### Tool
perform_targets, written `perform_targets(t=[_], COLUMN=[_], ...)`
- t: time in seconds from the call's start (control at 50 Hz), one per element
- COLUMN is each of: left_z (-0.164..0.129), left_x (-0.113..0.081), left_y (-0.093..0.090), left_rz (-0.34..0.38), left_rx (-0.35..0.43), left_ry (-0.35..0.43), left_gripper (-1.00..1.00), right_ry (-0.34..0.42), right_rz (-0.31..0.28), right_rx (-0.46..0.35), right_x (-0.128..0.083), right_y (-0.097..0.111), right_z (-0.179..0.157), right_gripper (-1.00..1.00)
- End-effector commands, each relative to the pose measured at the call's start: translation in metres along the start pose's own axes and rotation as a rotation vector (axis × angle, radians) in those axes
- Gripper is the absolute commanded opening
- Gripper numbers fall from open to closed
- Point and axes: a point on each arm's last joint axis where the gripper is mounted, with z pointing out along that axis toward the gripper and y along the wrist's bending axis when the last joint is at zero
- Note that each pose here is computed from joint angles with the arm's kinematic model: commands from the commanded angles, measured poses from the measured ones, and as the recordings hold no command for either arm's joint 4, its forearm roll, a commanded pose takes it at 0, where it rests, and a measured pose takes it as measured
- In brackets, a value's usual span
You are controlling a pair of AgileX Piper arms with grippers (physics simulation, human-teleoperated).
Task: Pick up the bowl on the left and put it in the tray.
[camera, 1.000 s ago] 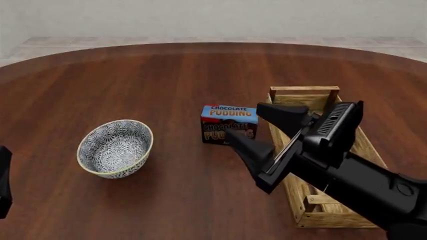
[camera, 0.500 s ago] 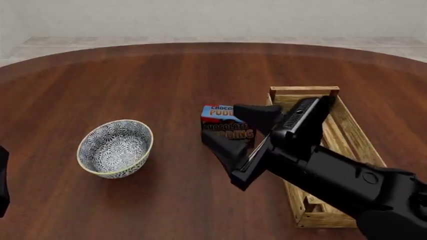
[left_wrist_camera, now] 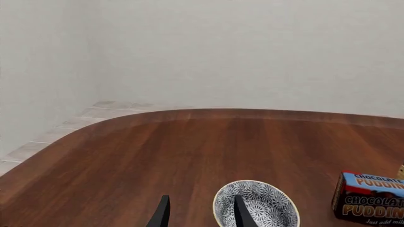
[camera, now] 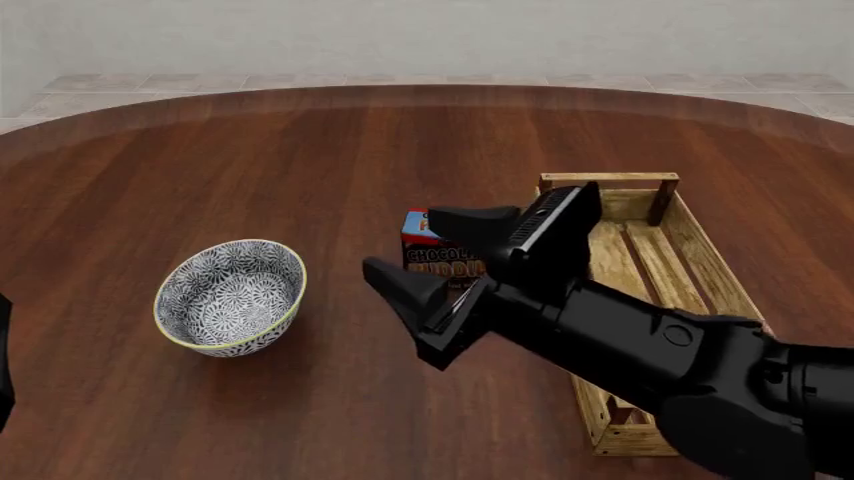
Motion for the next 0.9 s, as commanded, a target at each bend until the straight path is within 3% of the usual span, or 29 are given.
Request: perform_targets(t=[0.02,0.9], left_z=[0.000,-0.002], left_x=[-0.001,-0.009], left_y=[0.000,0.001], left_rz=[0.001,-0.003], left_rx=[-0.009,-0.024], left_ry=[-0.001,-0.010], left_gripper=[1.00,1.00], right_ry=[0.017,0.080], right_rz=[0.003,0.025], right_rx=[-0.014,-0.003], right_x=[0.004,0.015], right_y=[0.004,0.001], right_z=[0.014,0.055], right_gripper=[1.00,1.00])
